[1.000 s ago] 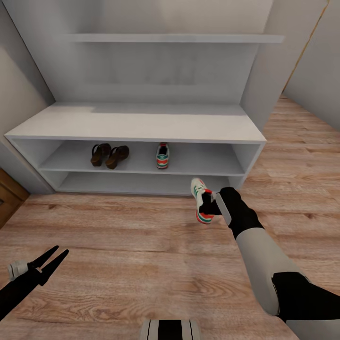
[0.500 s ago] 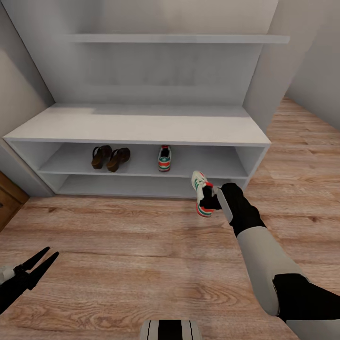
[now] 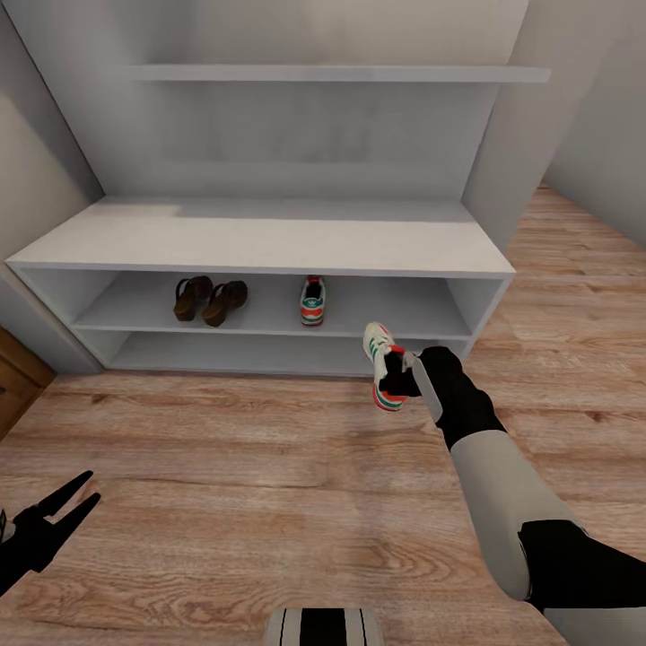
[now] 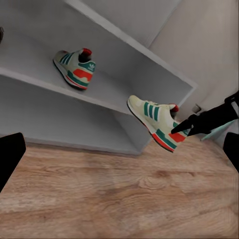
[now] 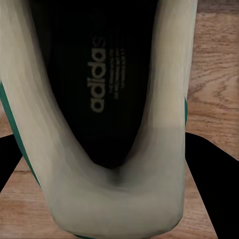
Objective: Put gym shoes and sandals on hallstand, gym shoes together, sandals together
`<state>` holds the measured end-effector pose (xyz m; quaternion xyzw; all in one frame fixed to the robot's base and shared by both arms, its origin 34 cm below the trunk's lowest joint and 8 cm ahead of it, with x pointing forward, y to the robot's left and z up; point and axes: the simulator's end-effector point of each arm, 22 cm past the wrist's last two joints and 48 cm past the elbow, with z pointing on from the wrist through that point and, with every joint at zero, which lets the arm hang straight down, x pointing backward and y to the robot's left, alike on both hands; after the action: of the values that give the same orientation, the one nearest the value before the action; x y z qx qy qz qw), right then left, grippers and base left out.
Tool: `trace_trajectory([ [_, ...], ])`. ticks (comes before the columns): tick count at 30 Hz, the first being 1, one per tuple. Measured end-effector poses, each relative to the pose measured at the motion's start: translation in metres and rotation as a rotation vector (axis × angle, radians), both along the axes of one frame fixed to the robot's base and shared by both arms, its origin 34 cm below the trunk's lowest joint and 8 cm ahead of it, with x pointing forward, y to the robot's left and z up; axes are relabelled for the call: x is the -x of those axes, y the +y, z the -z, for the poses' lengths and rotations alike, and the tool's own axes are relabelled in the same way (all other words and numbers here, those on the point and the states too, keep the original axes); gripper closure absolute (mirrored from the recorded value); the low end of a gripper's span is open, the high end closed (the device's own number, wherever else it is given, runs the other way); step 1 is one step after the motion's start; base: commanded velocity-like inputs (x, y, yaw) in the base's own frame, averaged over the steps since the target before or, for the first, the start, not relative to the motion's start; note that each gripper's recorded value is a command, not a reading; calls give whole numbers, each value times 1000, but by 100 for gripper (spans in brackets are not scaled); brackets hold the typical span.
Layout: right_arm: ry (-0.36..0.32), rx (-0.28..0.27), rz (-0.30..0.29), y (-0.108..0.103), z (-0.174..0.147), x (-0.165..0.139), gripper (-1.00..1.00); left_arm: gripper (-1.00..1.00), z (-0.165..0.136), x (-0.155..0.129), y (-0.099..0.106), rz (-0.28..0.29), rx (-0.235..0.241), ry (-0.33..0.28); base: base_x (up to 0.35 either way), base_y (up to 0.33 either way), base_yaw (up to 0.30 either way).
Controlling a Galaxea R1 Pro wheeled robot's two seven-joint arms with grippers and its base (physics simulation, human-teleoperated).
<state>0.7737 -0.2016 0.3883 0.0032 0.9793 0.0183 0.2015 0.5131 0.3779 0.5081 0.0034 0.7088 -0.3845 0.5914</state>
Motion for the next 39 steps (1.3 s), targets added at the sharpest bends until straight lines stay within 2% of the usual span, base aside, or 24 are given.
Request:
trace_trajectory([
  [6, 3, -1, 0, 0, 1, 1, 100, -100, -1, 0, -2, 4, -1, -1, 57, 0, 0],
  [12, 2, 1, 0, 0, 1, 1, 100, -100, -8, -2, -5, 15, -25, -19, 199, 0, 0],
  [18, 2, 2, 0, 0, 2, 1, 100, -100, -22, -8, -19, 61, -58, -50, 167, 0, 0],
  [27, 2, 1, 0, 0, 2, 1, 100, -100, -24, -9, -22, 70, -65, -57, 37, 0, 0],
  [39, 2, 0, 1, 0, 1, 1, 100, -100, -23, -9, -22, 72, -70, -56, 241, 61, 0],
])
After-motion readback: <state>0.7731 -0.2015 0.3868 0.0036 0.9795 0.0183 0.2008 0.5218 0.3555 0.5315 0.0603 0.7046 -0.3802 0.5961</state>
